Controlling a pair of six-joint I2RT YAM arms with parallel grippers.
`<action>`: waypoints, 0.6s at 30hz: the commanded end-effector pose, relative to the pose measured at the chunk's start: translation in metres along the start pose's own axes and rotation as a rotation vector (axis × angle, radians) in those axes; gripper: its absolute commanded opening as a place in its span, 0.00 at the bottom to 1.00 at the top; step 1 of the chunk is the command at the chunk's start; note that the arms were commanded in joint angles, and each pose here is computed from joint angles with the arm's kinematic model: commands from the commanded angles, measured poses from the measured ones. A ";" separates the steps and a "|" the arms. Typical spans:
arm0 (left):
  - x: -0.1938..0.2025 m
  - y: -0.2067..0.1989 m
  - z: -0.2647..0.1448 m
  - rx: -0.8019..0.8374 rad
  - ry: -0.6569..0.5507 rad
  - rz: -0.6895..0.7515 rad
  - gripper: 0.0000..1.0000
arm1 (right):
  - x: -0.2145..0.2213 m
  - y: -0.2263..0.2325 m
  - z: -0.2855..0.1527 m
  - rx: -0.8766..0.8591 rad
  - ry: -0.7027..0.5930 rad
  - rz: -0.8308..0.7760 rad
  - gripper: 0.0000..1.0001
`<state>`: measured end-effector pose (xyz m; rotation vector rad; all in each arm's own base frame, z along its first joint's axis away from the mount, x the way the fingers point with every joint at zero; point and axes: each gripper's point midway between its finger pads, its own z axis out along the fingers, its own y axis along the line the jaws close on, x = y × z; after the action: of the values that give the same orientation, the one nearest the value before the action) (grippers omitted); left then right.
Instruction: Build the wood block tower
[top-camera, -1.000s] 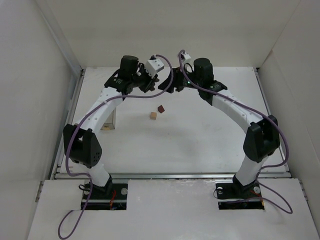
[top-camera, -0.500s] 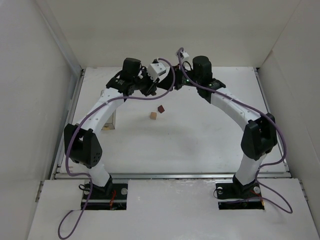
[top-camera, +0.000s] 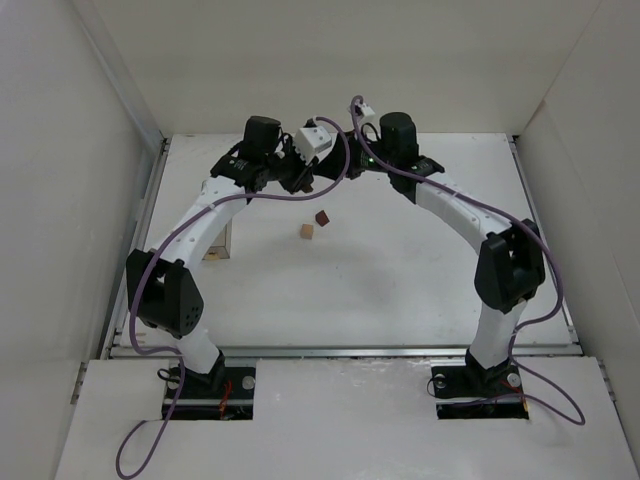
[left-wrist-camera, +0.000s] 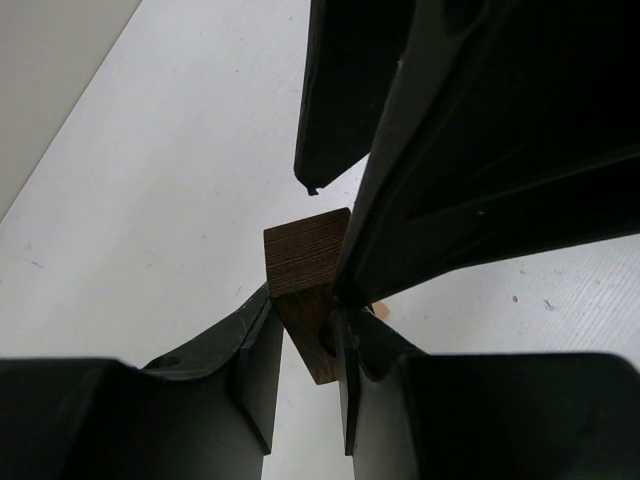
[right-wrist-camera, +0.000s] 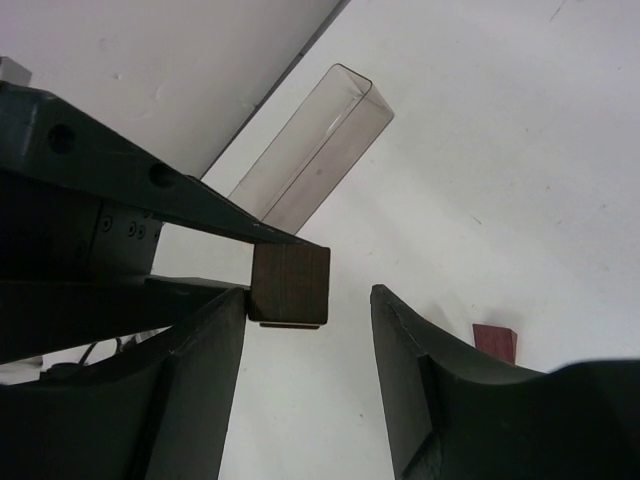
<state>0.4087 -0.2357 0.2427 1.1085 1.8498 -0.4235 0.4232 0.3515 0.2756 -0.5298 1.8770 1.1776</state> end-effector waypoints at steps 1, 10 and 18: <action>-0.026 -0.006 -0.020 0.003 -0.079 0.023 0.00 | -0.023 0.008 0.002 -0.023 -0.052 -0.032 0.58; -0.027 -0.003 -0.020 -0.009 -0.082 0.026 0.00 | -0.017 0.020 0.003 -0.105 -0.023 -0.041 0.34; -0.032 0.006 -0.022 -0.058 -0.088 0.036 0.00 | -0.002 0.022 0.005 -0.148 0.041 -0.019 0.40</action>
<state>0.4092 -0.2317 0.2402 1.0995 1.8712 -0.4031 0.4204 0.3598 0.2718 -0.5844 1.8778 1.2619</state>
